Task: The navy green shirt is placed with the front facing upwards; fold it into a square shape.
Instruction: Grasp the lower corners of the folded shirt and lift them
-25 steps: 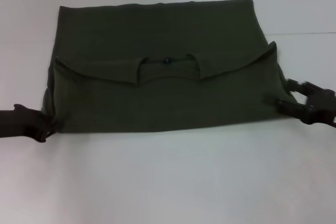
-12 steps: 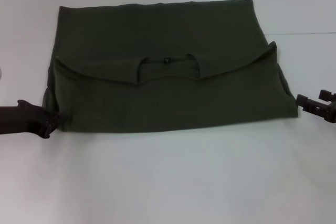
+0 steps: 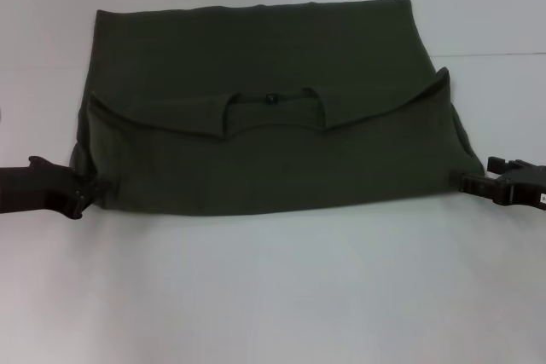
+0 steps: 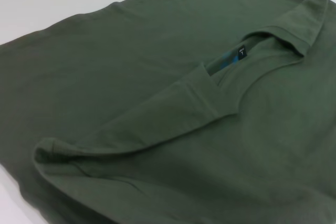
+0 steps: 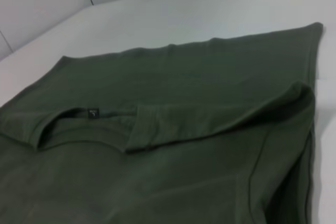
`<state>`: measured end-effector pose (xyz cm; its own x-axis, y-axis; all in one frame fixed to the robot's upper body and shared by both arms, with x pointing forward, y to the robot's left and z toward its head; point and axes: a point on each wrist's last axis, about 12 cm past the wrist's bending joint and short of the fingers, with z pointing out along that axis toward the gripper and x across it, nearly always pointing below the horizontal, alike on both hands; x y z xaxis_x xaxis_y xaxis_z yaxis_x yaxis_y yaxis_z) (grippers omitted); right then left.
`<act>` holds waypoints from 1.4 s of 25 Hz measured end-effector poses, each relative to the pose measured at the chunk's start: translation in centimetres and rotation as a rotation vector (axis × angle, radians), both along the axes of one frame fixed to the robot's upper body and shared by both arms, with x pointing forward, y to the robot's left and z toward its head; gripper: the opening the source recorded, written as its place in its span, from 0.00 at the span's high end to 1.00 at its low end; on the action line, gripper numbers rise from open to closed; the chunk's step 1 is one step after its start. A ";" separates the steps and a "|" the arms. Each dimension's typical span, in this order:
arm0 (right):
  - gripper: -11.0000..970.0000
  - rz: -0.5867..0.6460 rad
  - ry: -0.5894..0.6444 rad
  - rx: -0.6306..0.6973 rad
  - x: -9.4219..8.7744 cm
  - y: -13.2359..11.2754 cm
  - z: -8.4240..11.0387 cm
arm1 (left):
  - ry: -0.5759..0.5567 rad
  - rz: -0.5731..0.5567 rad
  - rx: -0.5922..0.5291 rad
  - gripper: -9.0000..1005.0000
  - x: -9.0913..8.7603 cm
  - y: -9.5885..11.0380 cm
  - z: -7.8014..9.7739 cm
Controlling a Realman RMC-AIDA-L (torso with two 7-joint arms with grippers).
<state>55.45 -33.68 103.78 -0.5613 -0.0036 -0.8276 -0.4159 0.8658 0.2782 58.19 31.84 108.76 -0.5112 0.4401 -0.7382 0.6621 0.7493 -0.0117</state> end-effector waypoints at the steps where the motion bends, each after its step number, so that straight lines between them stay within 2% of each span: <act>1: 0.09 0.001 0.003 -0.001 0.1 0.1 0.0 | 0.000 -0.001 0.000 0.94 0.0 0.0 0.0; 9: 0.10 0.003 0.007 -0.016 0.2 0.2 -0.1 | -0.003 -0.004 0.000 0.93 0.1 -0.1 0.0; 15: 0.30 0.013 0.010 -0.022 0.3 0.3 -0.1 | -0.019 -0.010 -0.004 0.92 0.2 -0.2 0.2; 18: 0.55 0.013 0.010 -0.023 0.3 0.3 -0.1 | -0.025 -0.009 -0.011 0.92 0.2 -0.2 0.3; 23: 0.79 0.013 0.011 -0.023 0.2 0.2 -0.1 | -0.027 -0.012 -0.009 0.92 0.1 -0.2 0.2; 28: 0.94 0.021 0.010 -0.018 -0.2 0.0 -0.1 | -0.023 -0.030 -0.008 0.92 -0.3 -0.1 0.0; 35: 0.94 0.053 0.010 0.001 -0.8 0.1 -0.1 | -0.018 -0.066 -0.010 0.91 -1.1 0.0 -0.4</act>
